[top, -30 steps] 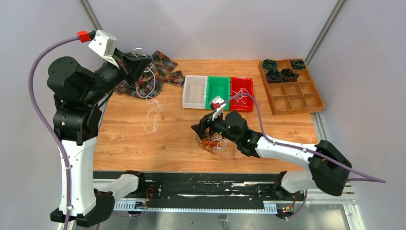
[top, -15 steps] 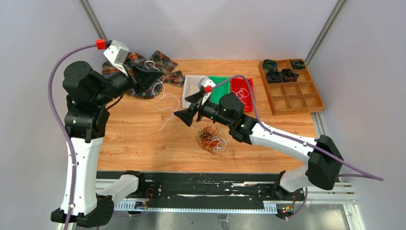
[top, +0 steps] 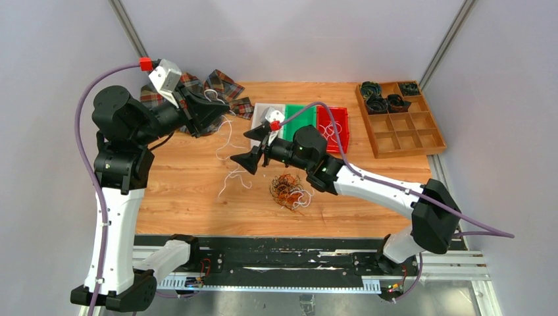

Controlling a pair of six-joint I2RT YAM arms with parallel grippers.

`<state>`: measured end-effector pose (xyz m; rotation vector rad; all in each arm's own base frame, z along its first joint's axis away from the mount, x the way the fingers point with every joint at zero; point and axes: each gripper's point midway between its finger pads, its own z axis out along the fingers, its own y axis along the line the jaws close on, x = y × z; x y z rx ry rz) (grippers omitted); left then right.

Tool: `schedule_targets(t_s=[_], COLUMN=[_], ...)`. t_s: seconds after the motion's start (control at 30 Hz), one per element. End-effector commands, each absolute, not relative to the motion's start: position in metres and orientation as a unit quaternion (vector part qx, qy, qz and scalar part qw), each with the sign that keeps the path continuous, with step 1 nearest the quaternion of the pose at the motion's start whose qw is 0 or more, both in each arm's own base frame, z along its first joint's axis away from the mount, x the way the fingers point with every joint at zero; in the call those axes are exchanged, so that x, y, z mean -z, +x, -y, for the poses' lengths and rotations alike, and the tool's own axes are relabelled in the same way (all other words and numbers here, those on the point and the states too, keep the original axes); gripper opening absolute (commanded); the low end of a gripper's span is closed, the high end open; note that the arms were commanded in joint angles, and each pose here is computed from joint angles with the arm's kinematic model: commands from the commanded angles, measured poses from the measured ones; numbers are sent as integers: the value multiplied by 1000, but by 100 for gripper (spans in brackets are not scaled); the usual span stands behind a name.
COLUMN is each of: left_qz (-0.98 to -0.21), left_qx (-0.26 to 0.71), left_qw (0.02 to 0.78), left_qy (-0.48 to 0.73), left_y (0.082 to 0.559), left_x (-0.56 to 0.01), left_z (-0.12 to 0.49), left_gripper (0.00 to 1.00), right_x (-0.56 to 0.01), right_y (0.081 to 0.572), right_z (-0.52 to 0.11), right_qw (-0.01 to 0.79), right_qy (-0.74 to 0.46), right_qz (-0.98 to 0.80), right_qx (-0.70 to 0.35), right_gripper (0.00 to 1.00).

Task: Untangle the cables
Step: Place the cable in the bin.

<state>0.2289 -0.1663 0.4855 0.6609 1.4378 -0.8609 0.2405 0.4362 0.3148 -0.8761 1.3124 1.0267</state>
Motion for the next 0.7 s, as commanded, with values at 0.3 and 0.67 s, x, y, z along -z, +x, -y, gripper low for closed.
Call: schedule_targets(t_s=[0.3, 0.67], left_qz=[-603, -602], left_qx=[408, 409], left_qw=[606, 604], left_qy=[320, 324], left_y=[207, 206], left_x=[-492, -493], left_z=[178, 179], left_gripper=[1, 1], right_x=[-353, -357], right_y=[225, 192], right_z=[-443, -456], right_qw=[498, 405], right_qy=[-464, -497], right_qz=[-463, -409], right_qx=[-567, -650], right_gripper=[86, 87])
